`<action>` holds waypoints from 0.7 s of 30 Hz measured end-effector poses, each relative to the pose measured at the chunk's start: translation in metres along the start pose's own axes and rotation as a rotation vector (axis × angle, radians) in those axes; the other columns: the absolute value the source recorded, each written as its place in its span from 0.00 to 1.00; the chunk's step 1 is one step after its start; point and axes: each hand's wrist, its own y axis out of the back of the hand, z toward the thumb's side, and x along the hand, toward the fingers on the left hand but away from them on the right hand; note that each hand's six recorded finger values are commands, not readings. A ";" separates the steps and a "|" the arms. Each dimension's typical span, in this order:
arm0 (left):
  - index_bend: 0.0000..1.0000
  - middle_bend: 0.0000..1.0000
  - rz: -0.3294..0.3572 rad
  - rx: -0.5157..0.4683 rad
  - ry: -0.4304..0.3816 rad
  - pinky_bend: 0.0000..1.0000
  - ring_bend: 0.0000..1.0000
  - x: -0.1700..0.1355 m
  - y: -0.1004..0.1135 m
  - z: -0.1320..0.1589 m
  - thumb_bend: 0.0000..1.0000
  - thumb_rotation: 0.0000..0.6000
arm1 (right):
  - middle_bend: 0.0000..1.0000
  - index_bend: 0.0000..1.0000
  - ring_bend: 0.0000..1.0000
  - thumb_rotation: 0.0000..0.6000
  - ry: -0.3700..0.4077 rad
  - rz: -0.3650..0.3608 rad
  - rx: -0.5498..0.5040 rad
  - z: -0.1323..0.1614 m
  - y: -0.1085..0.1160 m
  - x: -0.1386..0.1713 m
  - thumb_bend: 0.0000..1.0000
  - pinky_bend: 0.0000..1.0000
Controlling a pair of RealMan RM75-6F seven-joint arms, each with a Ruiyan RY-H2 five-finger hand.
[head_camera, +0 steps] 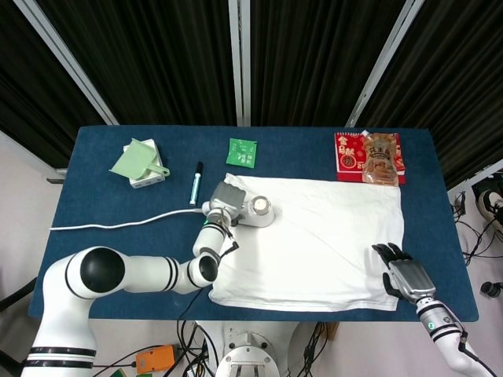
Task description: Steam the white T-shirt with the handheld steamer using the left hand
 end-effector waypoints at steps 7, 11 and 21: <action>0.84 0.88 -0.018 -0.028 0.065 0.64 0.72 0.003 -0.009 -0.037 0.53 0.62 | 0.14 0.10 0.07 1.00 0.005 -0.008 -0.001 0.001 0.001 0.001 0.86 0.23; 0.84 0.88 -0.013 -0.062 0.069 0.64 0.72 -0.002 -0.011 -0.052 0.53 0.61 | 0.14 0.10 0.07 1.00 0.008 -0.015 -0.004 0.001 0.002 0.002 0.86 0.23; 0.84 0.87 0.099 -0.181 0.013 0.64 0.71 -0.045 -0.014 -0.096 0.53 0.61 | 0.14 0.10 0.07 1.00 0.006 -0.066 -0.009 -0.004 0.016 0.005 0.86 0.23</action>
